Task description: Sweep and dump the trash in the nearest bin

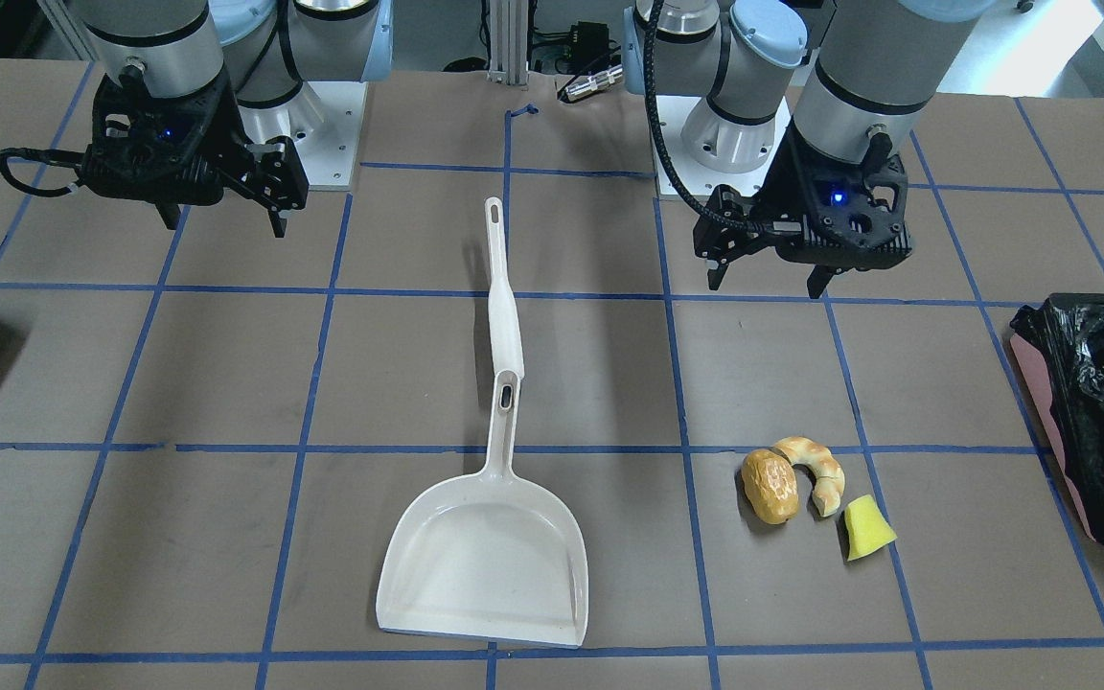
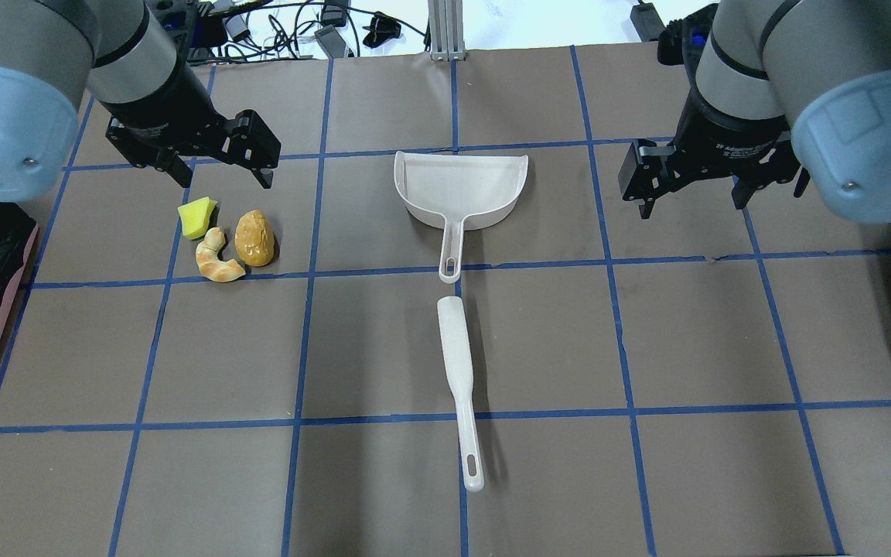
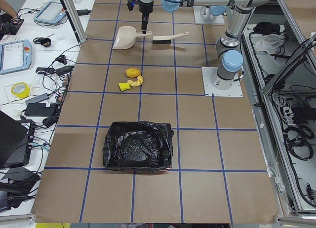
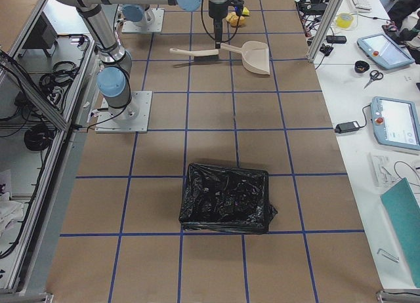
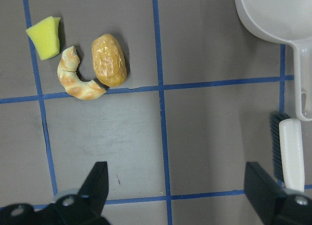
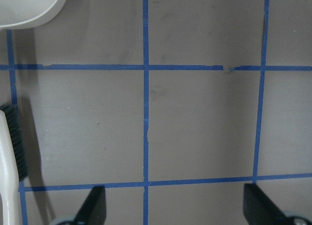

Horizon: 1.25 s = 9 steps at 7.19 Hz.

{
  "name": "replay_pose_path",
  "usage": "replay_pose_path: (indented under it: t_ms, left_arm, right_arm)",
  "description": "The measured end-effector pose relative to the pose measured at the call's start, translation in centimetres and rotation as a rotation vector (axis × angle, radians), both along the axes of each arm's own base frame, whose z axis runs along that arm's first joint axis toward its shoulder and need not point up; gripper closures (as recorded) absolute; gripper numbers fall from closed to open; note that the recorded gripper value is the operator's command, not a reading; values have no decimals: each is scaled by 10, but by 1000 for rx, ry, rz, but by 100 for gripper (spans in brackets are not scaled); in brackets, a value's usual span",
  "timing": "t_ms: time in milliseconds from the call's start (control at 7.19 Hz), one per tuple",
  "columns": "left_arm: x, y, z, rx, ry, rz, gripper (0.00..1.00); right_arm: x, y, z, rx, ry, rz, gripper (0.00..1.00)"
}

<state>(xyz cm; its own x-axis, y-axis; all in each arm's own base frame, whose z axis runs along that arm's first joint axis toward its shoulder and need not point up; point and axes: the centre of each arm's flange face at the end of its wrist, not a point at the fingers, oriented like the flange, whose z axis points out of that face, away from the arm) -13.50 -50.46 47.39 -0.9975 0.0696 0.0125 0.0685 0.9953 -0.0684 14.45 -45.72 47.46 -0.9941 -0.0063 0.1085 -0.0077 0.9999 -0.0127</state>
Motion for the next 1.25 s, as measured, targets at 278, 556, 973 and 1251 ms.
replay_pose_path:
  t_ms: [278,556,973,1251]
  left_arm:
    - [-2,3,0,18,3,4,0]
    - [-2,4,1,18,0,5,0]
    - [1,2,0,20,-4,9,0]
    - [12,-16,-8,17,0,22,0]
  right_arm:
    - [0,0,-1,6,1,-1,0]
    - [0,2,-10,24,1,-2,0]
    - [9,9,-25,46,-30,3,0]
    - [52,17,-35,61,-106,-10,0]
